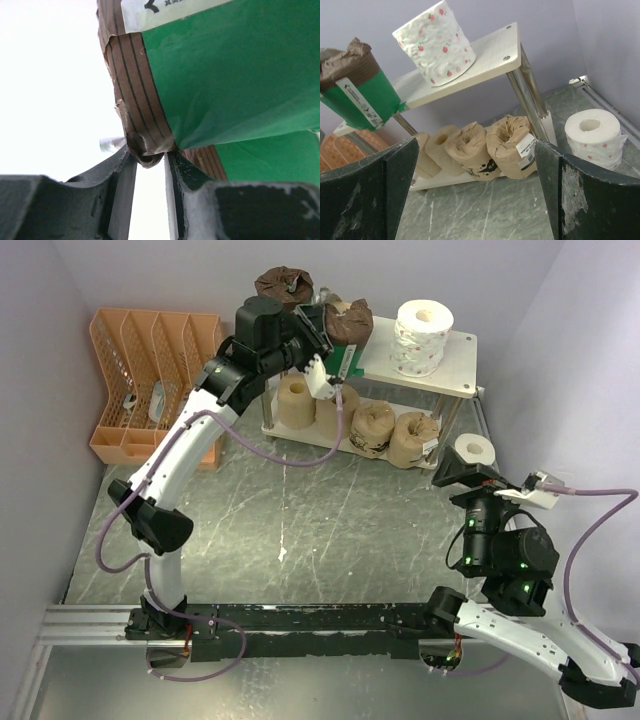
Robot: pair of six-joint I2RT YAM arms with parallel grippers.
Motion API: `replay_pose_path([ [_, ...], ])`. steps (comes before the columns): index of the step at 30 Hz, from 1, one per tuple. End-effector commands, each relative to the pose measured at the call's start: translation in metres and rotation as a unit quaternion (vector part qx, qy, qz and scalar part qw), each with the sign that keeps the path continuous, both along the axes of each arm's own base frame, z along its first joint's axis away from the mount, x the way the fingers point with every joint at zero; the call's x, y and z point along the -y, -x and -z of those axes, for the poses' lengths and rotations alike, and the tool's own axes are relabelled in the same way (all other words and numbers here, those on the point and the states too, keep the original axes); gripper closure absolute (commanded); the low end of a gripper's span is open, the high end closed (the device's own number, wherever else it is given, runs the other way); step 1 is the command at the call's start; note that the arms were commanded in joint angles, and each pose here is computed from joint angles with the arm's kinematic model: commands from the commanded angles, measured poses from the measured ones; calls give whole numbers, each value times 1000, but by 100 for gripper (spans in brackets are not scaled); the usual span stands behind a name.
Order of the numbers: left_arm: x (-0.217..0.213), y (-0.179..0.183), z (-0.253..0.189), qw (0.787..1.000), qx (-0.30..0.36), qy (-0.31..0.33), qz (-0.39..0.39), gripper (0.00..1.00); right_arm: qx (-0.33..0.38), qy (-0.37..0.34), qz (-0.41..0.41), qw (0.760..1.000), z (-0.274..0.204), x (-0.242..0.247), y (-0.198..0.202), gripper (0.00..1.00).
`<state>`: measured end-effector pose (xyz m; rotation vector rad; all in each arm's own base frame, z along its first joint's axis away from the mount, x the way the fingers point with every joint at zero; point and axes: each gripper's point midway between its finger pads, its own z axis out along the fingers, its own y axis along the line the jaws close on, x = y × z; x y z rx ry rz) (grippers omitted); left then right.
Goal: Place and organize the paper towels onto the shelf
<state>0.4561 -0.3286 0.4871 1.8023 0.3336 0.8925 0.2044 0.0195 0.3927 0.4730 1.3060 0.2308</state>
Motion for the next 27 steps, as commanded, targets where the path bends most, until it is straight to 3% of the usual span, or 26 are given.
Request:
replay_pose_path([
  [1, 15, -10, -39, 994, 81, 59, 31, 62, -9, 4, 4, 1000, 9, -5, -4, 0],
  [15, 27, -41, -20, 993, 101, 69, 7, 64, -18, 40, 12, 999, 21, -15, -12, 0],
  [21, 29, -54, -36, 983, 151, 107, -7, 49, -22, 56, 11, 998, 23, -21, -16, 0],
  [27, 30, -69, -41, 973, 195, 117, -30, 47, -20, 61, 3, 998, 25, -29, -20, 0],
])
